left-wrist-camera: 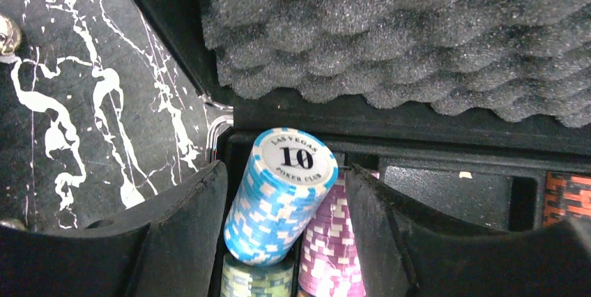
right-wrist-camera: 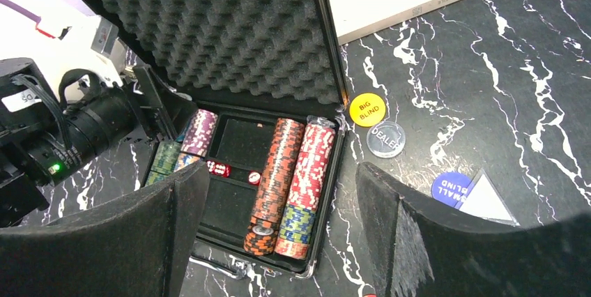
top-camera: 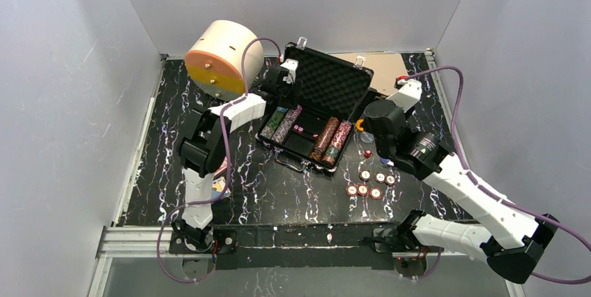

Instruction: Pack up texas hold em set

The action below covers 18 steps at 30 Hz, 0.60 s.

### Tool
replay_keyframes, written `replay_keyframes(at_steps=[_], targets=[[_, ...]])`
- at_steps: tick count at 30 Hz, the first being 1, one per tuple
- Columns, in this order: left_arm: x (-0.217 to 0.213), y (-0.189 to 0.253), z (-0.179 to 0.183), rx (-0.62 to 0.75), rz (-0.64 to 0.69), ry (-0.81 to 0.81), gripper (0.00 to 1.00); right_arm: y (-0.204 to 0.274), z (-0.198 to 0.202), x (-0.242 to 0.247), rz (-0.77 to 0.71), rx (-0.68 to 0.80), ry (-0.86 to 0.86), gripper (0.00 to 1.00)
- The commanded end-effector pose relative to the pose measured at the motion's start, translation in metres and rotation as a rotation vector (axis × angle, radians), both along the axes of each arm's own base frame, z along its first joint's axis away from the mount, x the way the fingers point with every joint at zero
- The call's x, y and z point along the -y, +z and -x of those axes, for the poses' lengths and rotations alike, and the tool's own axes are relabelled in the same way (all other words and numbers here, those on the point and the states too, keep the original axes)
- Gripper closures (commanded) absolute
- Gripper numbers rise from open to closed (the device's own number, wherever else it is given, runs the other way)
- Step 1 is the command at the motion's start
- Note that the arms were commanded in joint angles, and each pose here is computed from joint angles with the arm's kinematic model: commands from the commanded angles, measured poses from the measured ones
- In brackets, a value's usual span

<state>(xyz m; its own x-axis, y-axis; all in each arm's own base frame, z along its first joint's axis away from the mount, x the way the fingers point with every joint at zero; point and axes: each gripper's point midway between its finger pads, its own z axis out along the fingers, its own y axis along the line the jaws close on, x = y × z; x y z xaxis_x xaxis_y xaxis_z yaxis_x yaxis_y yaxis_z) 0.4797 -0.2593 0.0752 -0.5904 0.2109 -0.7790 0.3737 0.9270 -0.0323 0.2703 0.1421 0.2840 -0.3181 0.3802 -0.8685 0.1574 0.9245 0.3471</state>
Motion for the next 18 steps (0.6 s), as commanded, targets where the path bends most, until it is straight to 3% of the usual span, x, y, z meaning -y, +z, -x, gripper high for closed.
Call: replay_keyframes(at_steps=[1, 7, 18], targets=[[-0.002, 0.003, -0.006, 0.0, -0.063, -0.027, 0.43, 0.009, -0.002, 0.011, 0.01, 0.034, -0.046, 0.14], [-0.003, 0.001, -0.007, -0.035, -0.094, -0.028, 0.75, 0.009, -0.005, 0.009, 0.02, 0.036, -0.048, 0.14], [-0.017, -0.004, 0.019, -0.194, -0.199, -0.055, 0.8, 0.01, -0.007, 0.008, 0.023, 0.04, -0.049, 0.14]])
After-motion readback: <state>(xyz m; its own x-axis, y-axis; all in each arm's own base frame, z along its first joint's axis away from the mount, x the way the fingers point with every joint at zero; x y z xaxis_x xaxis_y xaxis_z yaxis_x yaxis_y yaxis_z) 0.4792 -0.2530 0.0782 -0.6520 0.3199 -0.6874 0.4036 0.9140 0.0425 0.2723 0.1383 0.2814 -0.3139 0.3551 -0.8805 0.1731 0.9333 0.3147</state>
